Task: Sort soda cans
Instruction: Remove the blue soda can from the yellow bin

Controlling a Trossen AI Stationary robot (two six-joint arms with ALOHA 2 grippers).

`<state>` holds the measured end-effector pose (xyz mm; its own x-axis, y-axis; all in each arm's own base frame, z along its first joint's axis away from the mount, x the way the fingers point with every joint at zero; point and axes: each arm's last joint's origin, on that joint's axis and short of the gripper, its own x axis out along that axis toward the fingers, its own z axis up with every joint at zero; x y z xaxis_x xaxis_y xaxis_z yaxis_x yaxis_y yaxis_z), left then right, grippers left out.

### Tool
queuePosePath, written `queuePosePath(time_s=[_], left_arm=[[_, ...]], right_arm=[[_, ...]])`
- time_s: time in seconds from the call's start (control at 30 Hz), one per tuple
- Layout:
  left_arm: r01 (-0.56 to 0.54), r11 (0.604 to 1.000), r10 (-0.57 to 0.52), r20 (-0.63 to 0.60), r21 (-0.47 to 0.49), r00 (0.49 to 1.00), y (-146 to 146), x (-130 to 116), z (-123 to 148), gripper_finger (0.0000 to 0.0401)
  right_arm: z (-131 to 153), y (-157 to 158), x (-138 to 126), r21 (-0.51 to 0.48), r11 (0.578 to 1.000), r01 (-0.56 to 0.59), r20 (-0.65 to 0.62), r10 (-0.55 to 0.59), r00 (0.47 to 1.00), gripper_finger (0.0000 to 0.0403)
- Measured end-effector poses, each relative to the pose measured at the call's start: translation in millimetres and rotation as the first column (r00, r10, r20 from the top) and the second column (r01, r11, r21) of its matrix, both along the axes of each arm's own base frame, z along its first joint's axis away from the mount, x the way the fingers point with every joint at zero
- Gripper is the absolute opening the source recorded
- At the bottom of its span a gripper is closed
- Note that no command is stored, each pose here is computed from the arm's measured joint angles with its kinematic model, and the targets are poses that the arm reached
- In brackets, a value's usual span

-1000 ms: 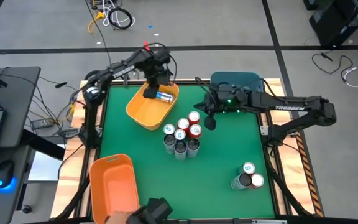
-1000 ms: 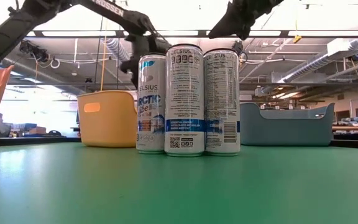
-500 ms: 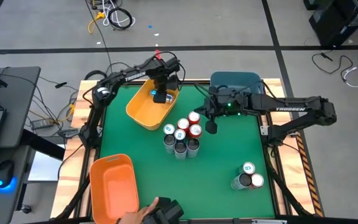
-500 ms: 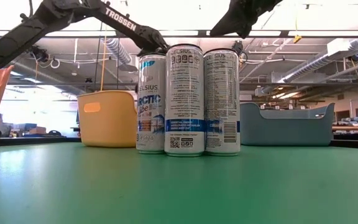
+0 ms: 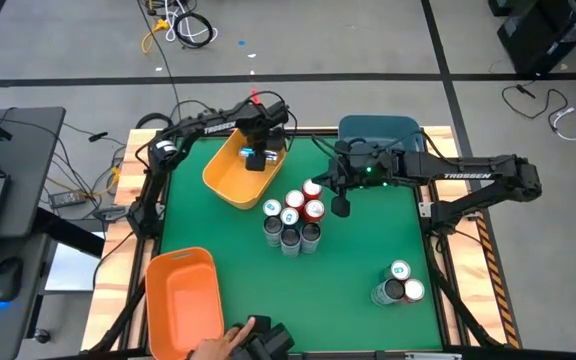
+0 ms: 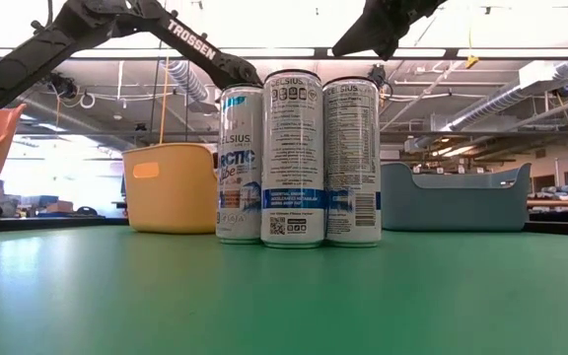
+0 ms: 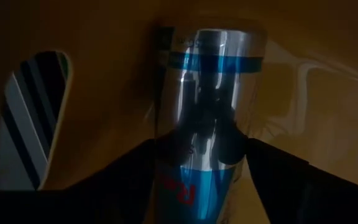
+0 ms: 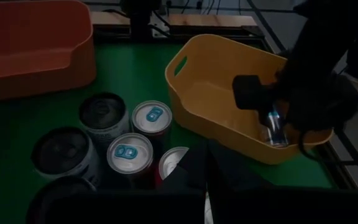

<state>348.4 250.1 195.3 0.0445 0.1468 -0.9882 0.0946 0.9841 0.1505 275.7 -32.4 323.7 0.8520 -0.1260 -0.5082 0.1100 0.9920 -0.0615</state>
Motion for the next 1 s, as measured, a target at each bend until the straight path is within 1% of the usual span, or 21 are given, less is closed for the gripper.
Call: queuePosePath(time_s=[0.2, 0.4, 0.7, 0.8, 0.97, 1.0], left_arm=[[-0.02, 1.0, 0.02, -0.006, 0.009, 1.0, -2.9, 1.8, -0.1, 0.0264], [-0.094, 0.996, 0.094, 0.006, 0.005, 0.996, -8.0, 6.2, -2.0, 0.0264], [-0.098, 0.995, 0.098, -0.009, 0.0, 0.995, -7.0, 11.2, -15.2, 0.0262], [-0.098, 0.995, 0.098, -0.014, -0.002, 0.995, -7.1, 11.1, -14.0, 0.0242], [-0.095, 0.995, 0.095, -0.023, -0.006, 0.995, -6.3, 12.2, -6.4, 0.0175], [-0.095, 0.995, 0.095, -0.027, -0.008, 0.995, -6.1, 12.4, -4.5, 0.0166]], right_arm=[[0.0, 0.0, 0.0, 0.0, 1.0, -0.001, 0.001, 0.001, 1.0, 0.0], [0.0, 0.0, 0.0, 0.0, 1.0, 0.0, 0.0, 0.0, 1.0, 0.0], [-0.1, 0.6, 0.2, 0.007, 1.0, 0.001, 0.001, -0.001, 1.0, 0.0], [-0.1, 0.6, 0.2, 0.007, 1.0, 0.001, 0.001, -0.001, 1.0, 0.0], [0.1, 0.6, 0.2, 0.007, 1.0, 0.001, 0.002, -0.001, 1.0, 0.0], [0.1, 0.6, 0.2, 0.007, 1.0, 0.001, 0.002, -0.001, 1.0, 0.0]])
